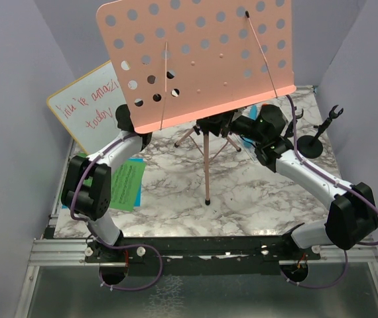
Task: Pack up the instrument practice props
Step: Close the music stand at the center of the board, then place the music stand at the center of the board.
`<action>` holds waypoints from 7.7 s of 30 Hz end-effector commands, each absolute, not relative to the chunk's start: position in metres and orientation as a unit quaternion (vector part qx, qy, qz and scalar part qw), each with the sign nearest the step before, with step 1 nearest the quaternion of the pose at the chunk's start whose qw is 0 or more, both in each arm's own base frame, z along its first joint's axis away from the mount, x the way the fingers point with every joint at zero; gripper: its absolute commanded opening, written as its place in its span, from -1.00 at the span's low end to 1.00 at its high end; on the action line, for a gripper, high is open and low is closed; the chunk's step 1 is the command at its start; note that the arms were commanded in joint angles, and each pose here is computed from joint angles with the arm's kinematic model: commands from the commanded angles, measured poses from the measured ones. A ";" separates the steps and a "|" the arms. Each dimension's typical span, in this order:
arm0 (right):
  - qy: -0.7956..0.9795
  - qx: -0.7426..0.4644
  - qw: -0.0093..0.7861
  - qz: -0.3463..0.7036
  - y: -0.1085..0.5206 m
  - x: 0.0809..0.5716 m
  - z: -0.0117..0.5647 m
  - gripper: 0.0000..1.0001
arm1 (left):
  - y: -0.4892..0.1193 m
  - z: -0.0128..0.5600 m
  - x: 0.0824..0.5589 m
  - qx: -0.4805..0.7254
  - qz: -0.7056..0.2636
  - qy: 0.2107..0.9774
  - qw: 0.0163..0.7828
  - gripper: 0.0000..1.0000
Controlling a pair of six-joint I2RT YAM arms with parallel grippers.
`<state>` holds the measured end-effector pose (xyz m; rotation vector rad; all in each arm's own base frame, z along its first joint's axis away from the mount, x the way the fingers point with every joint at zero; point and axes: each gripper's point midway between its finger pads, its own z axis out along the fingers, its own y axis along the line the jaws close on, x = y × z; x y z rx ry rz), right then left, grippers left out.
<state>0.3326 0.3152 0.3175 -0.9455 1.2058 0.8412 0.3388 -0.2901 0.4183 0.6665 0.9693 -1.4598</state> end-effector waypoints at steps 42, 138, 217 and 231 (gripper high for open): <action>0.644 -0.270 0.593 0.400 0.267 0.254 0.242 0.39 | -0.271 0.395 0.329 0.260 -0.492 0.494 0.668 -1.00; 0.557 -0.321 0.665 0.380 0.393 0.297 0.281 0.63 | -0.226 0.379 0.289 0.183 -0.391 0.510 0.744 -1.00; 0.760 -0.146 0.465 0.430 0.362 0.263 0.135 -0.64 | -0.310 0.198 0.355 -0.005 -0.508 0.727 0.462 -1.00; 0.793 -0.115 0.436 0.410 0.361 0.278 0.082 -0.64 | -0.314 0.125 0.372 0.016 -0.474 0.778 0.411 -1.00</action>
